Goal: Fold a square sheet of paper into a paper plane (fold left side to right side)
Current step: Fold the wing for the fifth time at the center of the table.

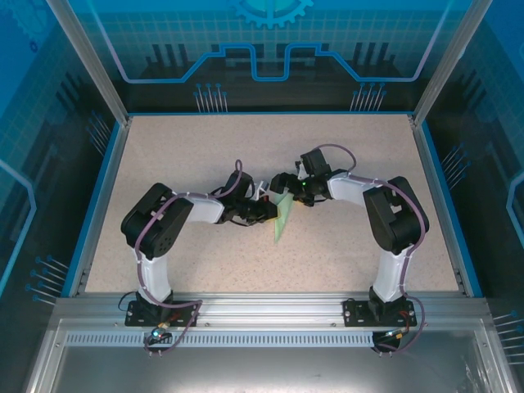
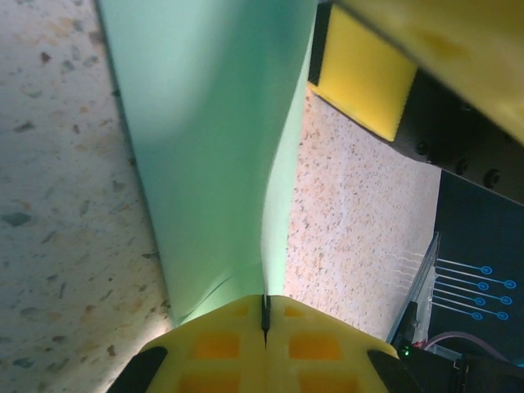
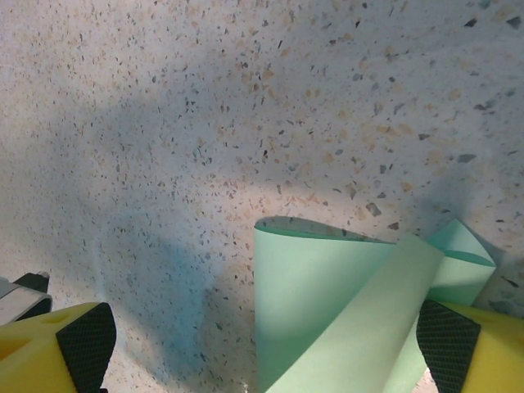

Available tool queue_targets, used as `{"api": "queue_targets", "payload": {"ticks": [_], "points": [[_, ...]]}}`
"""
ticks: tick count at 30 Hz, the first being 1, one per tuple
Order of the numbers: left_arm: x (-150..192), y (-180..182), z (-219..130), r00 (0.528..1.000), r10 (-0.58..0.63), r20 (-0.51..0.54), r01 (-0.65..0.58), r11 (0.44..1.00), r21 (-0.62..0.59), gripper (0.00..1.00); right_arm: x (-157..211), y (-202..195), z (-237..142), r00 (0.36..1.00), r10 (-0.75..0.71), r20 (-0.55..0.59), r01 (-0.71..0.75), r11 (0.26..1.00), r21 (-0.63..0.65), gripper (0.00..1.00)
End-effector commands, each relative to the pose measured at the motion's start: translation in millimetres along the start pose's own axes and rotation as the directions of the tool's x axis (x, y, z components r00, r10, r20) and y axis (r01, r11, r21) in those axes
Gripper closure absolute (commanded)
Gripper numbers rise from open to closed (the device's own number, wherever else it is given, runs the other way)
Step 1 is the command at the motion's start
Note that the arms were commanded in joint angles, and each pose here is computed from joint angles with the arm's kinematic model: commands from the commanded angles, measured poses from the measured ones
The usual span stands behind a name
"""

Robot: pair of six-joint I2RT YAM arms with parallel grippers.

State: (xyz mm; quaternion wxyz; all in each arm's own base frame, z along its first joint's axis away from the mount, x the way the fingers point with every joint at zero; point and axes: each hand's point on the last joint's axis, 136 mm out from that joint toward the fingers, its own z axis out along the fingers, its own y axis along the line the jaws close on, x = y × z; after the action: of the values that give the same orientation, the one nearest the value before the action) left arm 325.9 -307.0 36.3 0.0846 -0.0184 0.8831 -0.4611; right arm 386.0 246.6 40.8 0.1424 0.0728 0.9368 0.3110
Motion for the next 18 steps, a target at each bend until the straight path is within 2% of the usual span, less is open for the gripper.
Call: {"api": "queue_targets", "payload": {"ticks": [1, 18], "points": [[-7, 7, -1, 1.000, 0.024, 0.001, -0.024, 1.000, -0.019, 0.98, 25, -21, 14, 0.996, 0.011, -0.086, -0.004, 0.997, 0.083, 0.01], [-10, 18, 5, 0.998, 0.043, -0.036, -0.044, 0.998, -0.042, 0.98, 29, -18, 16, 0.995, -0.004, -0.101, 0.013, 0.996, 0.084, 0.01]]}}
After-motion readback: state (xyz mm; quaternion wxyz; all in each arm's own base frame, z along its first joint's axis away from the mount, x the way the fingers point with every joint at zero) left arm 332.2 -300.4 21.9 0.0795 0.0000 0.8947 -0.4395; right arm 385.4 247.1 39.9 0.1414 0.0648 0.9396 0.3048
